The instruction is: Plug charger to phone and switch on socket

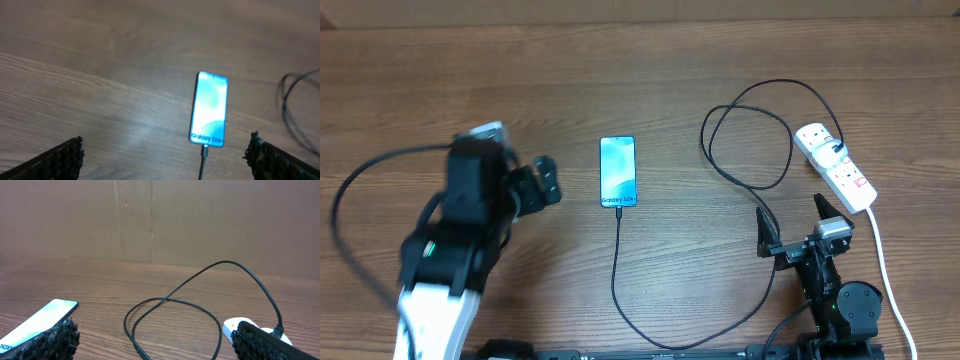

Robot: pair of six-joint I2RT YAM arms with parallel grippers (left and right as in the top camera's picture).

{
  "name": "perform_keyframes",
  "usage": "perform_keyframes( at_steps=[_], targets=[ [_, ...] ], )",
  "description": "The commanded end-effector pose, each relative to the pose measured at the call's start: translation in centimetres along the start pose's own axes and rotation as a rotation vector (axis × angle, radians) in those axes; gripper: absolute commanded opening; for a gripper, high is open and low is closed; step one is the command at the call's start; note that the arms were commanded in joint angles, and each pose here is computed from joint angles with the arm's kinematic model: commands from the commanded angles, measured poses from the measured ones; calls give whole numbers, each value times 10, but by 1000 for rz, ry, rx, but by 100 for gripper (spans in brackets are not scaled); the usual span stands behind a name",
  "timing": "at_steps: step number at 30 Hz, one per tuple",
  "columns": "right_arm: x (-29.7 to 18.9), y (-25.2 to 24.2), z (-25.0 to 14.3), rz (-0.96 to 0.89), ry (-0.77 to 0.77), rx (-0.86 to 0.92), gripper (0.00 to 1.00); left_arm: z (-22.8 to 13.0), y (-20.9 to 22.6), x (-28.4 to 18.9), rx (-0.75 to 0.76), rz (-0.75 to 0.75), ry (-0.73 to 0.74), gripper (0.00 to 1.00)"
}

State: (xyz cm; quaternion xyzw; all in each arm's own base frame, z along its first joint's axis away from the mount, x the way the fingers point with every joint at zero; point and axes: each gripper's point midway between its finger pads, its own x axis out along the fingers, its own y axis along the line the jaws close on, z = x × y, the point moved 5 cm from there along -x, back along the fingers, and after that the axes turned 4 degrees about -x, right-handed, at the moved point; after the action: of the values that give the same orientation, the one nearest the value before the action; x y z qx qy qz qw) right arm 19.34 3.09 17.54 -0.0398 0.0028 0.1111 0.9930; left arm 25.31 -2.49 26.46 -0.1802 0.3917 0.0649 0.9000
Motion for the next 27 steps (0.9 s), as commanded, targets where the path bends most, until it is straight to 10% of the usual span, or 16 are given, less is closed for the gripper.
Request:
perform_keyframes(
  at_steps=[1, 27],
  targets=[
    [0, -1, -2, -10, -1, 5, 100, -4, 8, -30, 94, -75, -86, 100],
    [0, -1, -2, -10, -1, 5, 100, -25, 7, -69, 307, -272, -396, 99]
  ],
)
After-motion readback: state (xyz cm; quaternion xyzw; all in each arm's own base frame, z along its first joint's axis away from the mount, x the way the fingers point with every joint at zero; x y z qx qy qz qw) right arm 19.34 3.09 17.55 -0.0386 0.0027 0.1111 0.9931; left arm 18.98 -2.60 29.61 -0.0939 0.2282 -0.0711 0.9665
